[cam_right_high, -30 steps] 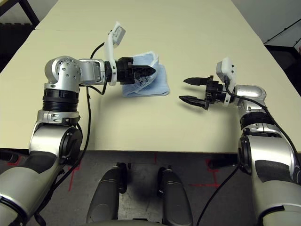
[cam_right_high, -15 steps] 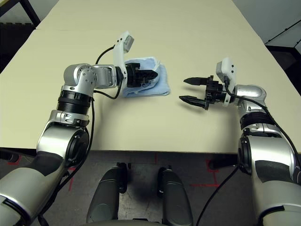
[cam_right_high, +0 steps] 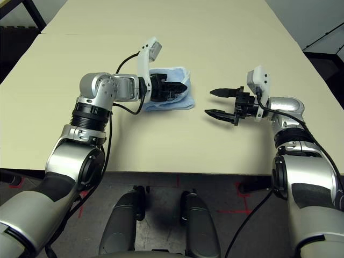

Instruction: Fold the towel and set it aside.

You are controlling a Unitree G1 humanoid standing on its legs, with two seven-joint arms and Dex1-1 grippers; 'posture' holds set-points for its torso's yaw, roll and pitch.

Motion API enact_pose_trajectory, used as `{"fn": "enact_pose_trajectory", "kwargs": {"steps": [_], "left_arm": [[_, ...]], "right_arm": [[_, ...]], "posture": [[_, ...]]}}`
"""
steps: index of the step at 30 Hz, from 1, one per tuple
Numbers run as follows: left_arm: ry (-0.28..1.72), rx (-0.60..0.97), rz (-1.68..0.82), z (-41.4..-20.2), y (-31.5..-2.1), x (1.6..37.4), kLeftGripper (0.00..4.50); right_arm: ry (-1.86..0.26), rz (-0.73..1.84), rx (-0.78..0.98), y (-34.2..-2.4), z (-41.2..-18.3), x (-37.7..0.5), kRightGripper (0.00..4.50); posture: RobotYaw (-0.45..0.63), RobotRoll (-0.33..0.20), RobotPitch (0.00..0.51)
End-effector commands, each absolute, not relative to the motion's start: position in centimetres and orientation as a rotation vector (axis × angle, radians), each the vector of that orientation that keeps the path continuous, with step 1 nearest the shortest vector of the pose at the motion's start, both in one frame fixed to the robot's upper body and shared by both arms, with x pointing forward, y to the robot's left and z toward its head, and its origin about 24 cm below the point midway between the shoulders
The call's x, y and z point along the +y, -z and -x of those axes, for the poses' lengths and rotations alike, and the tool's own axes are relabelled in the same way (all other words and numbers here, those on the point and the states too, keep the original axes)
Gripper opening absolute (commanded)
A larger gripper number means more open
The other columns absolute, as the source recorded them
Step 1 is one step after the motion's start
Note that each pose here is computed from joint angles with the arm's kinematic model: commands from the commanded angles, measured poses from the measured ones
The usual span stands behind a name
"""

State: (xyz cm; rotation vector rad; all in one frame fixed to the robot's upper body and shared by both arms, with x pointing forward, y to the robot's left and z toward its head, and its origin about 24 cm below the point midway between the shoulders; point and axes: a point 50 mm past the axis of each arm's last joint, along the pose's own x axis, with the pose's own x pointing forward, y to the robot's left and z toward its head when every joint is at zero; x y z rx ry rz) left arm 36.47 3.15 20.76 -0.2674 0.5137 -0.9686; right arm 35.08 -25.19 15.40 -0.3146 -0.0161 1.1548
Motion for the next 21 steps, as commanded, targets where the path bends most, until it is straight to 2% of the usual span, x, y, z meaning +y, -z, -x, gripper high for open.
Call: {"fn": "enact_pose_trajectory", "kwargs": {"steps": [1, 4, 8, 11, 13, 21], "left_arm": [[0.993, 0.519, 0.262, -36.2, -20.7, 2.2, 1.78], [1.025, 0.509, 0.251, -35.8, -21.3, 2.3, 2.9], [1.09, 0.424, 0.187, -35.6, -24.4, 5.0, 4.44], [1.113, 0.377, 0.13, -35.2, -25.8, 8.0, 4.48], [1.126, 0.281, 0.011, -35.0, -26.0, 10.4, 4.48], [0.918, 0.181, -0.456, -35.4, -20.6, 19.0, 4.48]], "right_arm": [[-1.151, 0.338, 0.003, -15.1, -34.9, -25.5, 4.5], [-1.152, 0.338, 0.0, -15.2, -34.9, -25.4, 4.5], [-1.155, 0.34, -0.006, -15.4, -35.1, -25.2, 4.5], [-1.152, 0.34, -0.011, -15.6, -35.1, -25.2, 4.5], [-1.149, 0.339, -0.015, -15.7, -35.2, -25.2, 4.5], [-1.137, 0.303, -0.054, -16.2, -35.6, -24.5, 4.5]], "posture": [[0.07, 0.0, 0.163], [0.07, 0.0, 0.162], [0.07, 0.0, 0.162], [0.07, 0.0, 0.16], [0.07, 0.0, 0.158], [0.07, 0.0, 0.153]]}}
